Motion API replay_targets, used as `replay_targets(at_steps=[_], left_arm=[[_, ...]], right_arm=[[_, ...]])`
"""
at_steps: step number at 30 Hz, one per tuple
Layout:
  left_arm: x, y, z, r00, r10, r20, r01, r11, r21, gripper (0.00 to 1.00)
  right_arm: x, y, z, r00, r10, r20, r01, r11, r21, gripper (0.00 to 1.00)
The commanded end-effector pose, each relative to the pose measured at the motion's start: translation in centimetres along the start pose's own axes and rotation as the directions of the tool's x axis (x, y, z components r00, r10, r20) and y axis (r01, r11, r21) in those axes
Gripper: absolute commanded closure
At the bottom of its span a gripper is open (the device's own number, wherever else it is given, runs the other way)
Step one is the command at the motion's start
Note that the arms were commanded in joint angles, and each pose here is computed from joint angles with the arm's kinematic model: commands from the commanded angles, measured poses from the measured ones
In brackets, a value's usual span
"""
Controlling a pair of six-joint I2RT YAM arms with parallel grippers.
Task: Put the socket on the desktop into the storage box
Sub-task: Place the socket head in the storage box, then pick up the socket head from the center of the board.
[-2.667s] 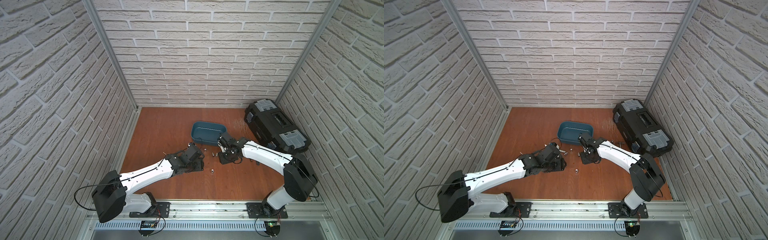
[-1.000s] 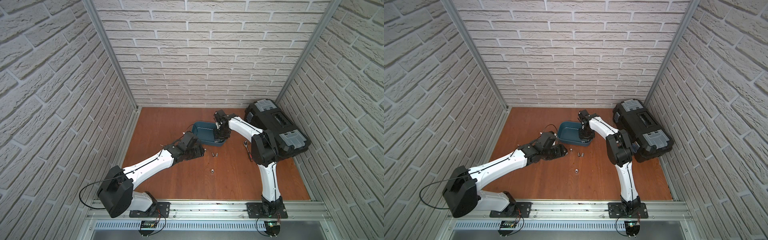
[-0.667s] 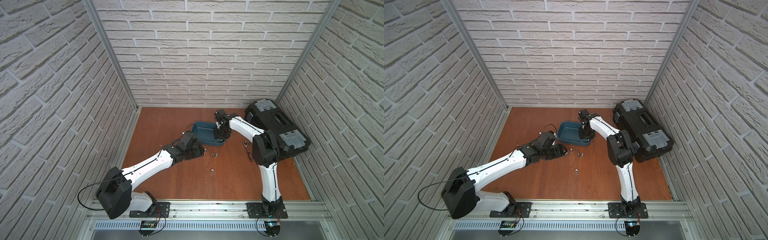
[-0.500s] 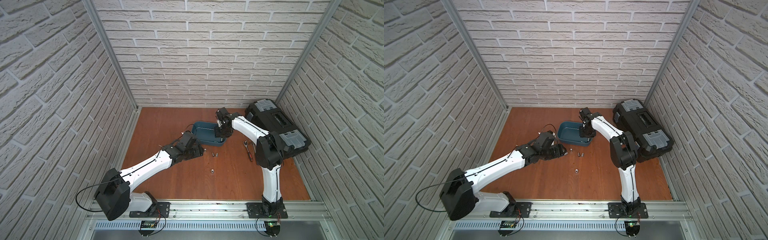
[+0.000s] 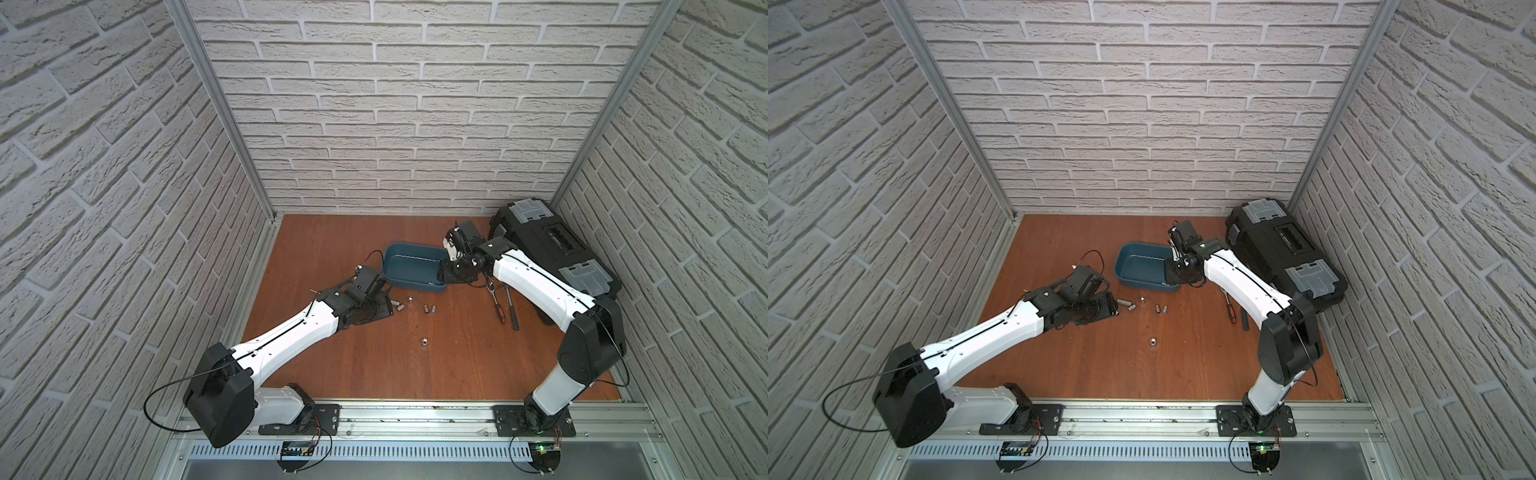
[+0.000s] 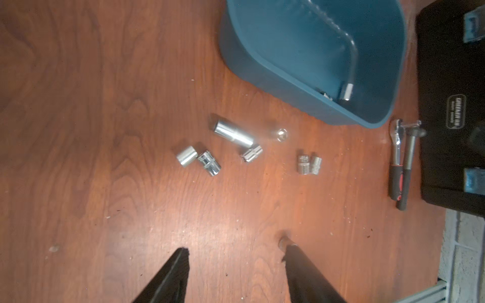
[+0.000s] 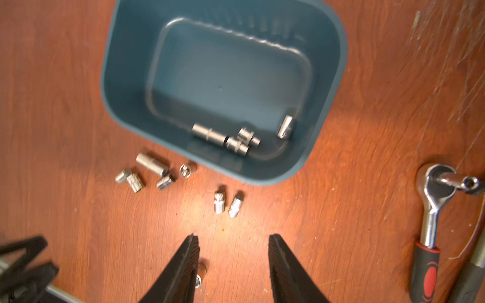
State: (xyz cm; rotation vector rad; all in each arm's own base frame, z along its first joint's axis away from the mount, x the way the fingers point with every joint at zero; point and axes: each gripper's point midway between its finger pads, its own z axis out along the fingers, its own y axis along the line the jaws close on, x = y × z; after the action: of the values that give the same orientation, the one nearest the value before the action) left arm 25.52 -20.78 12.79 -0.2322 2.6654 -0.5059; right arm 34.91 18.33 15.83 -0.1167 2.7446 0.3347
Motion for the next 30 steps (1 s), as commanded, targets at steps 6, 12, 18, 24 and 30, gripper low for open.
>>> replay_targets(at_steps=[6, 12, 18, 24, 30], left_arm=[[-1.2, 1.8, -0.6, 1.0, 0.003, 0.015, -0.001, 0.992, -0.126, 0.36], [-1.4, 2.0, 0.7, 1.0, 0.002, -0.005, -0.003, 0.985, -0.172, 0.37], [-1.6, 2.3, 1.9, 1.0, 0.015, -0.026, -0.02, 0.974, -0.227, 0.37], [-1.7, 2.4, 3.0, 0.999, 0.012, -0.038, -0.022, 0.966, -0.259, 0.38], [-1.9, 2.8, 3.7, 0.999, 0.006, -0.042, -0.018, 0.956, -0.292, 0.39]], right_arm=[[3.4, 2.4, -3.6, 0.994, -0.049, 0.1, 0.061, 0.991, -0.121, 0.51], [7.3, 5.0, -4.4, 0.987, -0.107, 0.119, 0.133, 0.965, -0.228, 0.5], [11.1, 6.8, -4.7, 0.977, -0.163, 0.138, 0.2, 0.929, -0.312, 0.5], [12.8, 7.4, -4.9, 0.97, -0.179, 0.163, 0.227, 0.906, -0.358, 0.49], [13.2, 6.9, -4.1, 0.969, -0.207, 0.137, 0.24, 0.921, -0.308, 0.49]])
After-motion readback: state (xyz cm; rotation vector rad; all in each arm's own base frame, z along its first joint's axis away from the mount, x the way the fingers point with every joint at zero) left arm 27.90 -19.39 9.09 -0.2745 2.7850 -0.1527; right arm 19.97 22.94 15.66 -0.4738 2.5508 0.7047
